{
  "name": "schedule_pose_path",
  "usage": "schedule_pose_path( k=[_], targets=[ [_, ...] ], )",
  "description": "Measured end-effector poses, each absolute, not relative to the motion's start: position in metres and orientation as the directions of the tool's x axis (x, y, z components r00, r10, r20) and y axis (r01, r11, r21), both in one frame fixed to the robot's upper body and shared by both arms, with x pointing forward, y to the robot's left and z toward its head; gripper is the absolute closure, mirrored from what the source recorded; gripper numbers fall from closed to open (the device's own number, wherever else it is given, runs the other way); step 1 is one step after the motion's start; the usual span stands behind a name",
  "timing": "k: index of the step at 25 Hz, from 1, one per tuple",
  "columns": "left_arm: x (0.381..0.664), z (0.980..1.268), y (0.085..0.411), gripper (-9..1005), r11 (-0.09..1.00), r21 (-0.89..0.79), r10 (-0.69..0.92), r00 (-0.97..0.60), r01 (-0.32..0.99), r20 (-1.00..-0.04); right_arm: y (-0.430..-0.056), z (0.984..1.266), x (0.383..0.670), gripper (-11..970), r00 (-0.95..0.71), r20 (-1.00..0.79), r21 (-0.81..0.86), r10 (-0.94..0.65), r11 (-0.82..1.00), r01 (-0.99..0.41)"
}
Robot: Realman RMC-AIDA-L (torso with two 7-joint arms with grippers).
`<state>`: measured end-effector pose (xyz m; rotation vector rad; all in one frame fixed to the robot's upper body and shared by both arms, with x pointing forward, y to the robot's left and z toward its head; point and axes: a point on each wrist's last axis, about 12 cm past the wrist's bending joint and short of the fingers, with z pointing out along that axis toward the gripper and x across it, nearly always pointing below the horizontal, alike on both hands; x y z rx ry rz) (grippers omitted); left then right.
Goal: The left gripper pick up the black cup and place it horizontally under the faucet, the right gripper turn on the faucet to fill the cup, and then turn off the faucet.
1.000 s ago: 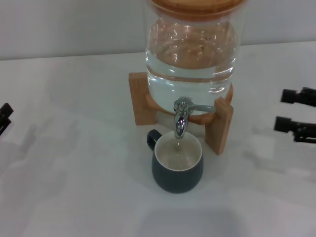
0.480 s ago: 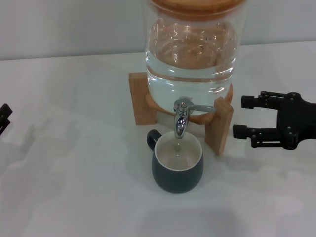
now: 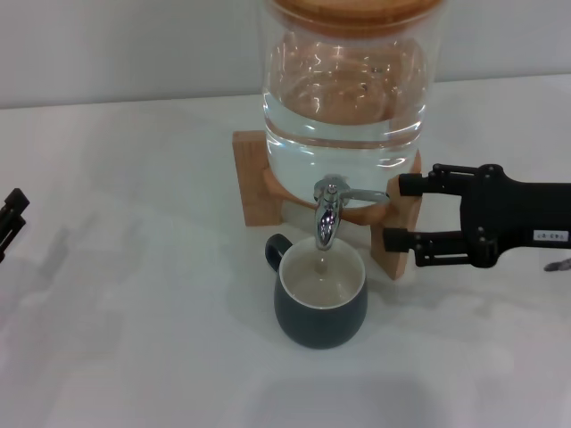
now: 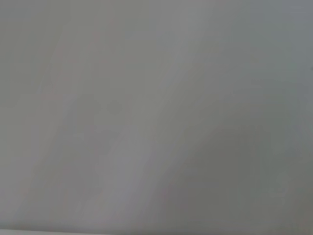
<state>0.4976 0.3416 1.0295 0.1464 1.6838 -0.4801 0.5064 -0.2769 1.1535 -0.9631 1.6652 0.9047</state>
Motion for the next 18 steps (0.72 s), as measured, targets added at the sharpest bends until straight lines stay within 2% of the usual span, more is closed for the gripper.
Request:
schedule_pose_path(
  k=[18],
  targets=[
    [0.5,1.029,0.34,395,0.905,-0.223,-0.168,-0.177,0.362,-0.97,-0.256,1.152,0.511,133,-0.222,-0.952,0.132,-0.213,0.367,-0.921]
  ],
)
